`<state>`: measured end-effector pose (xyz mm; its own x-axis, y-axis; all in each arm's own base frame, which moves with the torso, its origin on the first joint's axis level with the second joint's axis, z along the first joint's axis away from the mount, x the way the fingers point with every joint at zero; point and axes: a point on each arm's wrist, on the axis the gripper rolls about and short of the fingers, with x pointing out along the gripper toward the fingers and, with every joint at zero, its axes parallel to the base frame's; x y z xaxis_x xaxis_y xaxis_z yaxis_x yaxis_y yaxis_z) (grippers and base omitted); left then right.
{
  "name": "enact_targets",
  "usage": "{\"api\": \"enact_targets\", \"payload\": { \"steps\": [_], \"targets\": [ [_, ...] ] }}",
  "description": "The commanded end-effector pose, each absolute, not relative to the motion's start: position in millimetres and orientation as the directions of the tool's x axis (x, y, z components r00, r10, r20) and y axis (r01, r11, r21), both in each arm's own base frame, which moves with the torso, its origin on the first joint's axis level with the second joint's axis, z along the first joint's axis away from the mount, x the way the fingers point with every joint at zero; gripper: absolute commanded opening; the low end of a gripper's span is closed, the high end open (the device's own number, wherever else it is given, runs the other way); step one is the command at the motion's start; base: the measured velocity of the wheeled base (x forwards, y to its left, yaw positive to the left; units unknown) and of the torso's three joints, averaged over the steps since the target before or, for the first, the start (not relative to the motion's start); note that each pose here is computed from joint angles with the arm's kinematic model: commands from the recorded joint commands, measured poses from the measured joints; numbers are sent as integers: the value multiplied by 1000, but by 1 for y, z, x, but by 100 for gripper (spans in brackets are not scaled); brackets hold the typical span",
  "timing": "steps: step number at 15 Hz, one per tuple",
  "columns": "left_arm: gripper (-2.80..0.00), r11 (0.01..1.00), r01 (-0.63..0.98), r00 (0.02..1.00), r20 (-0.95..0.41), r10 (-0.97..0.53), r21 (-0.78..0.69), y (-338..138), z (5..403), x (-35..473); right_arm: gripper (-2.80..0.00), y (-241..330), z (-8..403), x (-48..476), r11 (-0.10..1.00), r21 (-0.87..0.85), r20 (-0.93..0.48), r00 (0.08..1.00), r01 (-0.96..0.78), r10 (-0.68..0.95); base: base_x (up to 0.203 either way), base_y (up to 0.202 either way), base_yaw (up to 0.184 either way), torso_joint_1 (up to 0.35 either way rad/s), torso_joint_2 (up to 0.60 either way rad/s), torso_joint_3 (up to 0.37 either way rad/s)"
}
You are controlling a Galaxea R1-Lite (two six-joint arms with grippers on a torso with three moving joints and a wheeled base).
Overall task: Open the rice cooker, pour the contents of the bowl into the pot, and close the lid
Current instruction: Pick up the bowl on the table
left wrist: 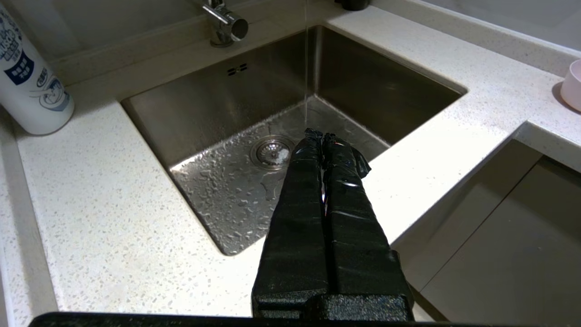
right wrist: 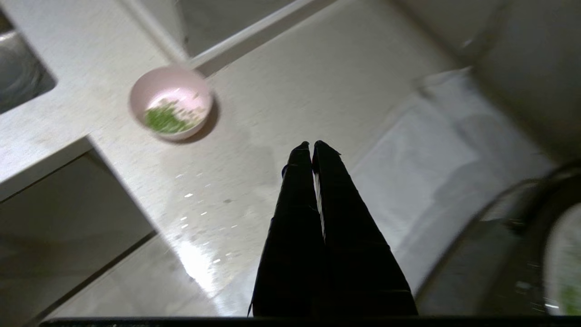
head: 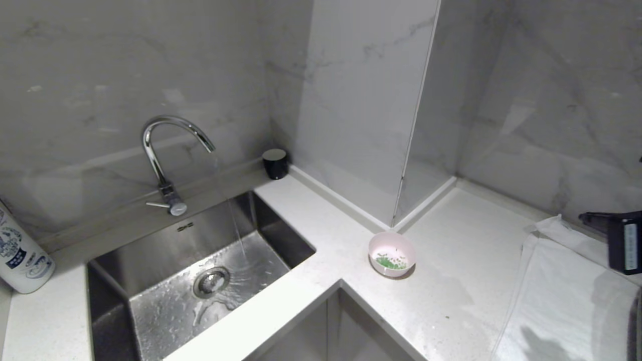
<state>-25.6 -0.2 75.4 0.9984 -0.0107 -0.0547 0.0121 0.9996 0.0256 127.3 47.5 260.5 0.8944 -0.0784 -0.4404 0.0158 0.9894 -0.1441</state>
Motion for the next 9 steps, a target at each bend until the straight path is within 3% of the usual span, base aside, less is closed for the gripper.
{"api": "enact_targets", "payload": {
  "steps": [1, 5, 9],
  "targets": [
    [-280, 1000, 12, 999, -52, -11, 25, 0, 75, -26, -280, 18, 274, 76, 981, -153, -285, 945, 121, -161, 0, 0, 0, 0, 0, 0],
    [-280, 1000, 10, 999, -51, -9, 24, 0, 75, -26, -280, -9, 272, 25, 884, -255, -154, 886, 391, -437, 0, 0, 0, 0, 0, 0],
    [-280, 1000, 5, 999, -52, -5, 7, 0, 75, -26, -280, -12, 242, -33, 827, -277, -22, 857, 490, -515, 0, 0, 0, 0, 0, 0]
  ]
}}
